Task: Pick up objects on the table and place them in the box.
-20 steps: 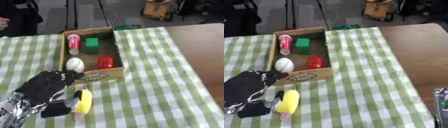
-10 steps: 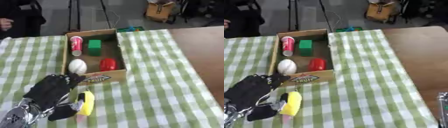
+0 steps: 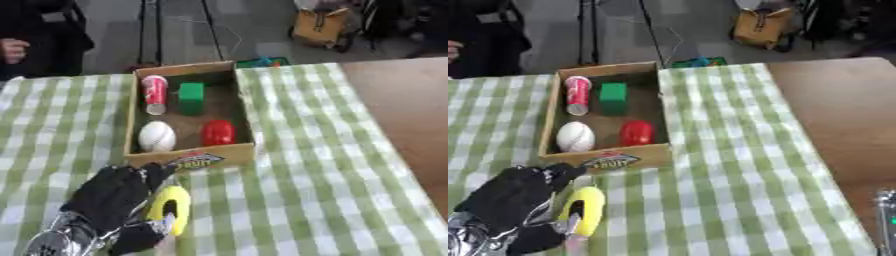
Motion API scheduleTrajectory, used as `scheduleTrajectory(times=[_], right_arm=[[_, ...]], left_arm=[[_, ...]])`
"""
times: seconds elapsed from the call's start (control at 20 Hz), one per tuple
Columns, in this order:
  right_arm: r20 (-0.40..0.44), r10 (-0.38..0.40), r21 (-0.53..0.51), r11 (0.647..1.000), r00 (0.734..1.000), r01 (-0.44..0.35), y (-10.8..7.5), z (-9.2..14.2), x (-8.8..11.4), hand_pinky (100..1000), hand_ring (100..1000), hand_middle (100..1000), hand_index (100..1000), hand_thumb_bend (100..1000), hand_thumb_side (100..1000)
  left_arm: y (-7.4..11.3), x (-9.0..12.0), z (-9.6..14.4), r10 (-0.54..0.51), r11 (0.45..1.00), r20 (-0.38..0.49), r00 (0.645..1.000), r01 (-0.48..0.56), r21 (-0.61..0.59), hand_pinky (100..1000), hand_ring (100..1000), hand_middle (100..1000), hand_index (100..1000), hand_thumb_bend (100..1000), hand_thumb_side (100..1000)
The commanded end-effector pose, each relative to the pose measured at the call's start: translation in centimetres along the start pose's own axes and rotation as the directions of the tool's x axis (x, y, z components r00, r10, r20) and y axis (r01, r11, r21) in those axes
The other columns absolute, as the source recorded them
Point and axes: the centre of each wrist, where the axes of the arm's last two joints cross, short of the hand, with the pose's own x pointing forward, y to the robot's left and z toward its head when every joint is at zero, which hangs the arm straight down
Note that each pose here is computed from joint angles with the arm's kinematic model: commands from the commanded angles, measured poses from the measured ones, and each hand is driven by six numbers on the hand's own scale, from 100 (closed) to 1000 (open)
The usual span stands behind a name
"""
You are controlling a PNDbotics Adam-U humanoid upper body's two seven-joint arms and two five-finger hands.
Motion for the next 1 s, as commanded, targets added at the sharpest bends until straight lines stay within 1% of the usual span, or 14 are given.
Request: scheduleTrajectory(times=[0.05, 0.25, 0.7, 1.0], right_arm=[[0.032, -0.026, -0.016, 1.0, 0.999, 0.027, 0.0, -0.8, 0.5, 441, 441, 377, 479, 100, 678], [0.029, -0.028, -0.013, 0.999, 0.999, 0.029, 0.0, -0.7, 0.5, 440, 440, 376, 478, 100, 679], [0.026, -0.031, -0.01, 0.999, 0.999, 0.031, 0.0, -0.7, 0.5, 438, 439, 375, 477, 100, 679], [0.025, -0.031, -0.007, 0.999, 0.999, 0.031, 0.0, -0.7, 0.5, 438, 439, 375, 475, 100, 680]], left_arm=[[0.4, 0.2, 0.2, 0.023, 1.0, 0.017, 1.0, -0.023, -0.011, 222, 487, 822, 1000, 100, 1000], [0.0, 0.4, -0.3, 0.03, 0.999, 0.009, 1.0, -0.03, -0.04, 223, 485, 823, 1000, 100, 1000], [-1.7, 1.1, -2.0, 0.053, 0.993, 0.007, 0.999, -0.052, -0.103, 225, 480, 825, 1000, 100, 1000], [-2.5, 1.4, -2.9, 0.041, 0.988, 0.02, 0.999, -0.038, -0.148, 241, 483, 827, 1000, 100, 1000]])
